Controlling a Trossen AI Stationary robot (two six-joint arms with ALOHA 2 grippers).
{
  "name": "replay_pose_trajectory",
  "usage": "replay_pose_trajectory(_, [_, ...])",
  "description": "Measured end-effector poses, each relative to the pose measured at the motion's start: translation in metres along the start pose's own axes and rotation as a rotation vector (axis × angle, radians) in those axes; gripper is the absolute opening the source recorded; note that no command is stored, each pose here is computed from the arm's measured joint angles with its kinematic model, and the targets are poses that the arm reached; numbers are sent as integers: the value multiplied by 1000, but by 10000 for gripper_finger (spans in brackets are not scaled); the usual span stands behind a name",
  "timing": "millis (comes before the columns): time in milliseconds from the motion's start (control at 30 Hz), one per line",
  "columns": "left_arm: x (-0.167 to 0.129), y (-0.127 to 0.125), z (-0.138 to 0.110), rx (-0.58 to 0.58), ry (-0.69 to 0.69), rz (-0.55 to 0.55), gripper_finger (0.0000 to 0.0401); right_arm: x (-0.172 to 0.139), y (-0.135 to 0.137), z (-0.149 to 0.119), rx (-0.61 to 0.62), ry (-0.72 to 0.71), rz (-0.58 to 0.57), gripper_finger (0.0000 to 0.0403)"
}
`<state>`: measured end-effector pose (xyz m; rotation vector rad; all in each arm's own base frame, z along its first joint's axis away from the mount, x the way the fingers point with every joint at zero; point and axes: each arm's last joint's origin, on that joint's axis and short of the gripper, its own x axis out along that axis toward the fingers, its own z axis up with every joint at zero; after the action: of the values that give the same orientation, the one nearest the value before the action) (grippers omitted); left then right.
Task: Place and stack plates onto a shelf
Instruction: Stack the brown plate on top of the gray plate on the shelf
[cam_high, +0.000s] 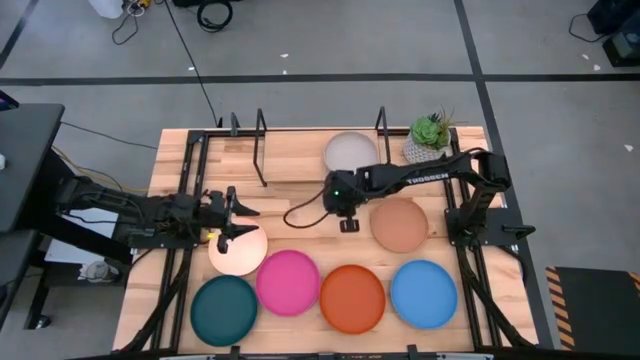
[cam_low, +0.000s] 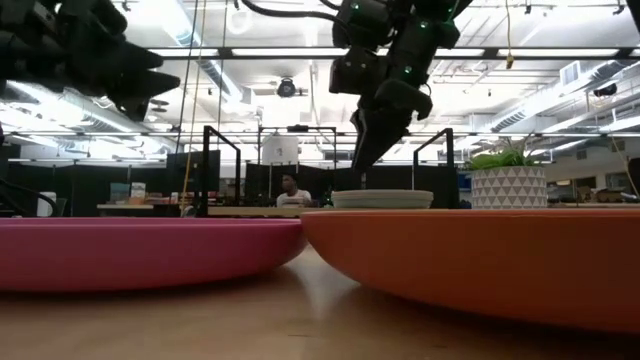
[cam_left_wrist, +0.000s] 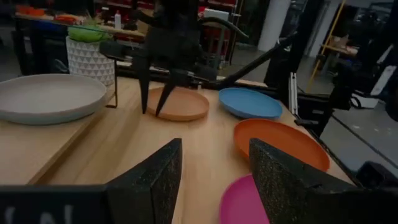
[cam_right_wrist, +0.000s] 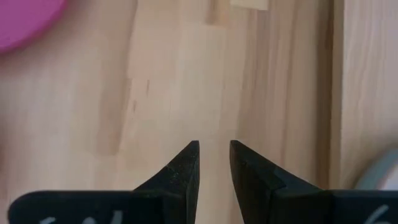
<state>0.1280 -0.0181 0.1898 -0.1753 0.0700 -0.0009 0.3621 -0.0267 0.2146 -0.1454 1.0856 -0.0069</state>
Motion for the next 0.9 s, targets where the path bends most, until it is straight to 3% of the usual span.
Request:
replay_pose_trajectory(133, [2, -4, 5, -17, 12, -16, 192, 1, 13, -10, 131, 102, -33, 94])
replay_pose_trajectory(300, [2, -5, 6, 72, 8, -8, 192, -3, 32, -24, 279, 261, -82, 96])
replay_pose_trajectory(600, [2, -4, 8, 173, -15, 37, 192, 1, 61, -46, 527, 420, -95, 132])
replay_pose_trajectory(900, [2, -3, 7, 178, 2, 38, 192, 17, 78, -76, 646, 500, -72, 147])
